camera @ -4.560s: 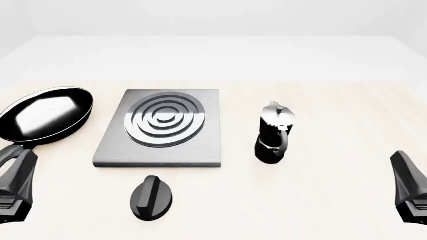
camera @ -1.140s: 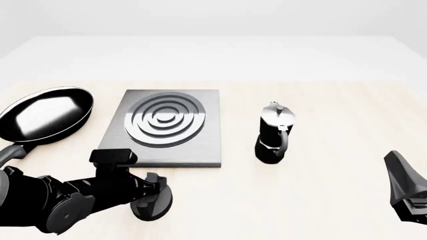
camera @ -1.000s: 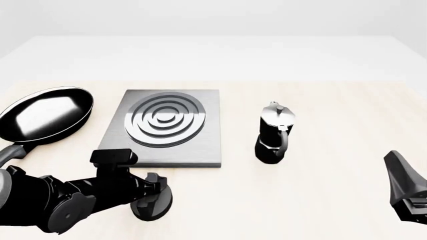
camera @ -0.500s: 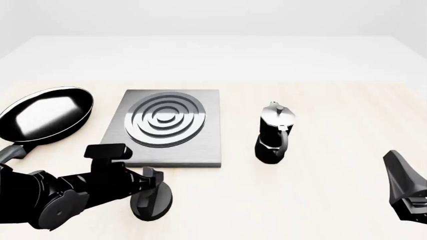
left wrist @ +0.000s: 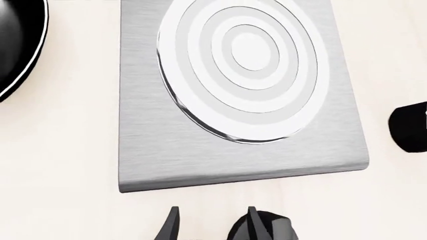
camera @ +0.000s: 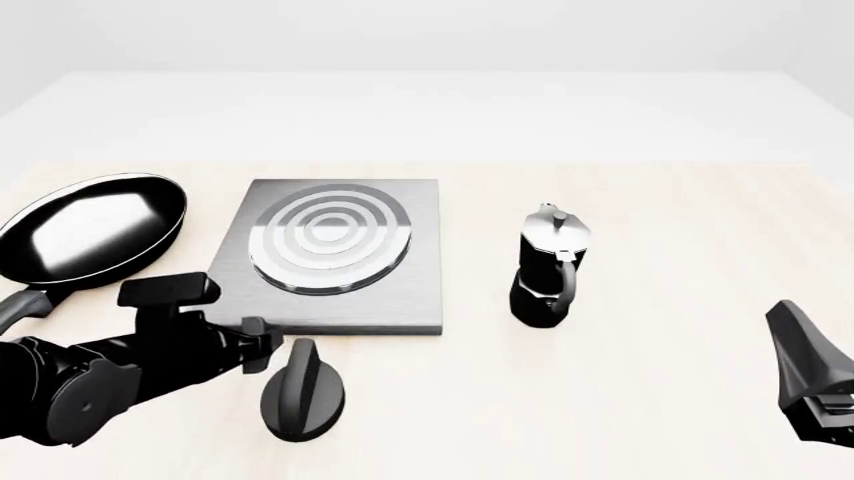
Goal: Turn on the stove.
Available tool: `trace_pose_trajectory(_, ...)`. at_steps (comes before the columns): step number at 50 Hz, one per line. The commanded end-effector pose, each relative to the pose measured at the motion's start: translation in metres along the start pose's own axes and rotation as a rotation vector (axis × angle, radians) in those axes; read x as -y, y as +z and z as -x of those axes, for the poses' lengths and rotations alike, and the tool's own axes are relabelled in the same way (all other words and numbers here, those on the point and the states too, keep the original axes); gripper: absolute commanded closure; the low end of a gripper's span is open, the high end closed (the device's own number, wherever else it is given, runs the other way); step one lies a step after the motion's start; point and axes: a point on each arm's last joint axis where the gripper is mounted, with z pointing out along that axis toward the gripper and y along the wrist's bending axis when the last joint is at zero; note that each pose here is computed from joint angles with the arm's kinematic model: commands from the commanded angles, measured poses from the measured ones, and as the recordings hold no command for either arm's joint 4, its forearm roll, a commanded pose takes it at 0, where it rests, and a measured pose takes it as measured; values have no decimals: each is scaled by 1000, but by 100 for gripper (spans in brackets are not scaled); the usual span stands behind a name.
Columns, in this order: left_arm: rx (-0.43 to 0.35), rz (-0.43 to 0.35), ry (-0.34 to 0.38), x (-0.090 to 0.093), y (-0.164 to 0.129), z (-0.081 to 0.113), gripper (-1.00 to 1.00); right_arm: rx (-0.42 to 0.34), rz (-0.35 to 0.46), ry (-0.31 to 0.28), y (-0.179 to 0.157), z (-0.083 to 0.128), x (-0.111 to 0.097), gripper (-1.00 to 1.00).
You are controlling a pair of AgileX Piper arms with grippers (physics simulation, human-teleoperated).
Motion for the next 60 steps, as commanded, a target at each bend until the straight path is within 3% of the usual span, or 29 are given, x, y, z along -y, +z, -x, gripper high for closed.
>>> trace_pose_trajectory(1, 14, 25, -3, -6, -6, 3, -100, 4, 0, -2, -1, 0, 0, -100)
trace_pose_trajectory(9, 74, 35, 30, -10, -27, 13, -100, 3, 0, -4, -1, 0, 0, -100)
trace_pose_trajectory(21, 130, 53, 30, -19, -51, -1, -100, -6, 3, -11, 1, 0, 0, -100)
trace_pose_trajectory(28, 270, -3, 46, -14, -91, -7, -100, -12, 3, -19, 3, 0, 0, -100)
trace_pose_trajectory(33, 393, 0, 131, -17, -124, -17, -100, -17, 3, -27, 3, -1, 0, -100)
trace_pose_trajectory(36, 434, -17, 107, -17, -134, -21, -100, -18, 3, -29, 3, -1, 0, -100)
trace_pose_trajectory(37, 447, 9, 140, -19, -135, -22, -100, -18, 3, -30, 4, -1, 0, -100)
trace_pose_trajectory(41, 524, -29, 116, -18, -156, -33, -100, -22, 4, -36, 5, -1, 0, -100)
trace_pose_trajectory(42, 543, -30, 139, -19, -161, -36, -100, -23, 4, -37, 5, -1, 0, -100)
trace_pose_trajectory(49, 601, -52, 140, -20, -181, -48, -100, -23, 5, -44, 5, -1, 0, -100)
trace_pose_trajectory(53, 621, -57, 100, -20, -183, -46, -100, -21, 3, -46, 4, -1, 0, -100)
trace_pose_trajectory(60, 660, -50, 114, -19, -188, -42, -100, -23, 4, -50, 4, -1, 0, -100)
